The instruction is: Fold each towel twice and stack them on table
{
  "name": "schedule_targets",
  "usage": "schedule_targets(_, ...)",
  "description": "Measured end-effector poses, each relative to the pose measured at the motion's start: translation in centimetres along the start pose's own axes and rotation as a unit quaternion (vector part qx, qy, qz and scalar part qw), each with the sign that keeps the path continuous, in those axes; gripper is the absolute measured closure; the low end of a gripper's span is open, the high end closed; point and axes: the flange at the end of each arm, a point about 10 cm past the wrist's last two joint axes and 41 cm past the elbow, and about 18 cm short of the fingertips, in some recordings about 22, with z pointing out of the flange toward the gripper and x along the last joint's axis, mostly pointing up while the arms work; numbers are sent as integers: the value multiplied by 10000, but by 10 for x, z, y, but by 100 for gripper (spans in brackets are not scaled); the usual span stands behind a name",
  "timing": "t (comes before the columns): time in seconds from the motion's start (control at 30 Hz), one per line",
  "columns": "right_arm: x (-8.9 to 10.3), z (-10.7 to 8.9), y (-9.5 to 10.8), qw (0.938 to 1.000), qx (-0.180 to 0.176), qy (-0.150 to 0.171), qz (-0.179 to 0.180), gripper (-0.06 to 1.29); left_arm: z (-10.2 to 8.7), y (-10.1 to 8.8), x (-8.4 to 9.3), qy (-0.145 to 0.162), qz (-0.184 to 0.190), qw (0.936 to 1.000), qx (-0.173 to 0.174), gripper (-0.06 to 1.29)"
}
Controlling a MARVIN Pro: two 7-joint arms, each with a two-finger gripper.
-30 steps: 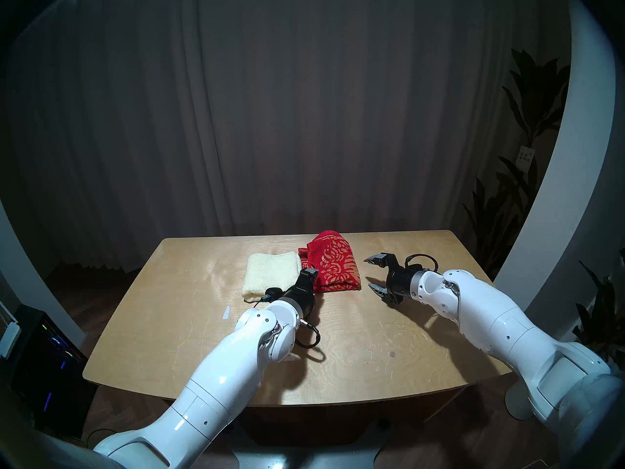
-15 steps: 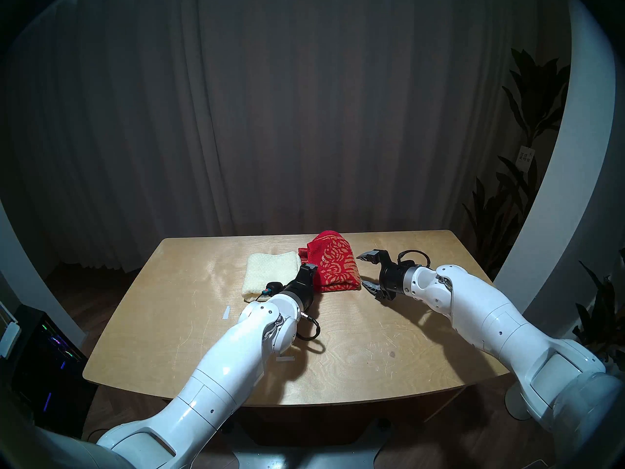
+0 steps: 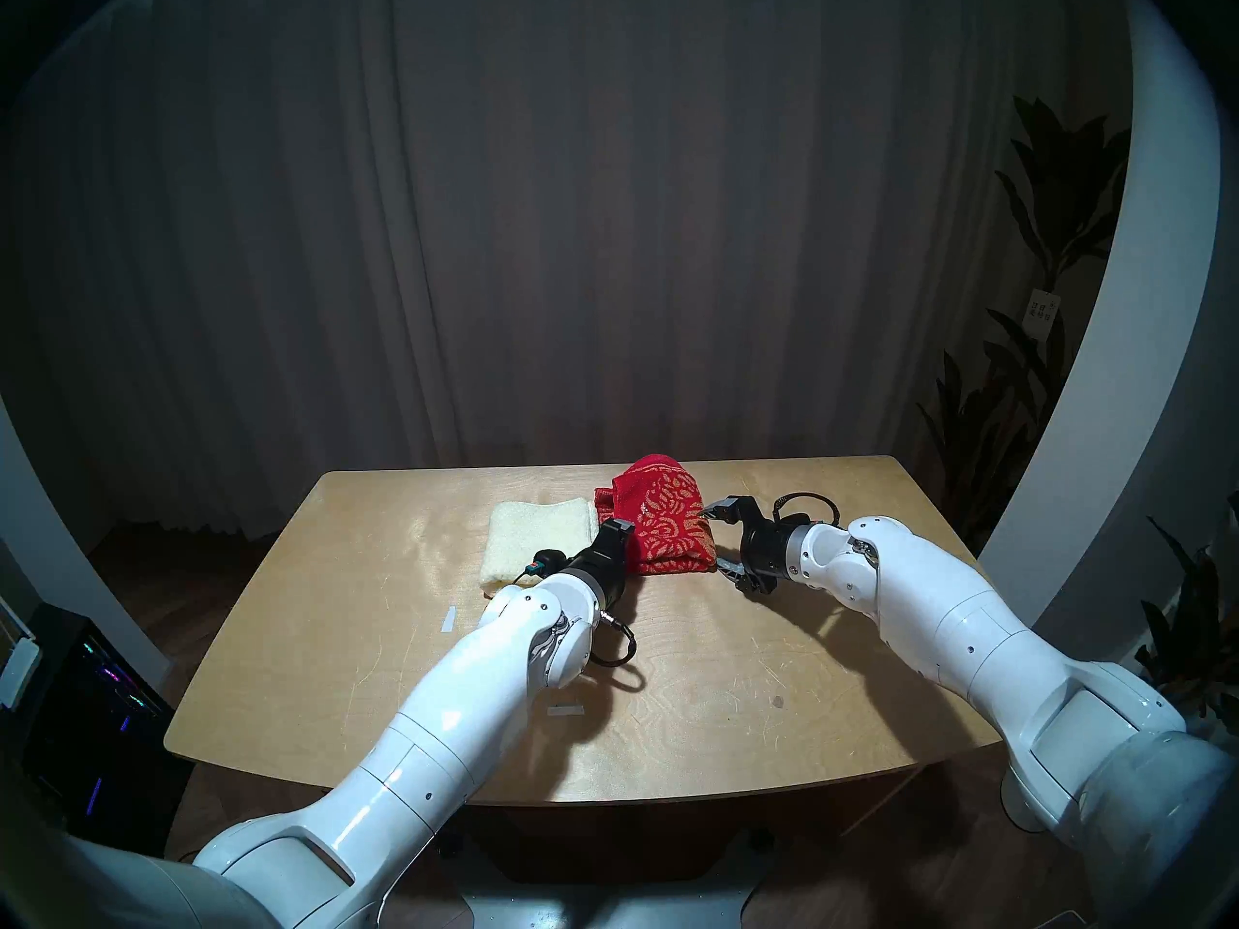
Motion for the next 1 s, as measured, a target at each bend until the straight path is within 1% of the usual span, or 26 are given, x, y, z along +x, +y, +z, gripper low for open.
schedule_targets(0.47, 2, 16, -8, 9999, -90, -28, -138, 5, 11, 3, 0, -118, 234, 9997, 8, 17)
schedule_targets(0.63, 1, 21, -8, 9997, -136, -54, -185, 5, 15, 4, 0, -157, 304, 9994, -1, 22)
schedule_targets(0.73, 1, 24, -8, 9996, -157, -69, -205, 5, 17, 5, -1, -168, 333, 9993, -11, 22)
schedule_targets(0.87, -3, 27, -5, 9994, -219, -111, -232, 14, 20, 5, -1, -173, 379, 9991, 3, 22)
schedule_targets(0.93, -5, 29, -5, 9993, -227, -136, -248, 21, 22, 5, -2, -176, 420, 9990, 8, 22)
schedule_targets(1.0, -6, 30, -5, 9993, -230, -151, -258, 24, 23, 5, -2, -176, 440, 9989, 13, 24)
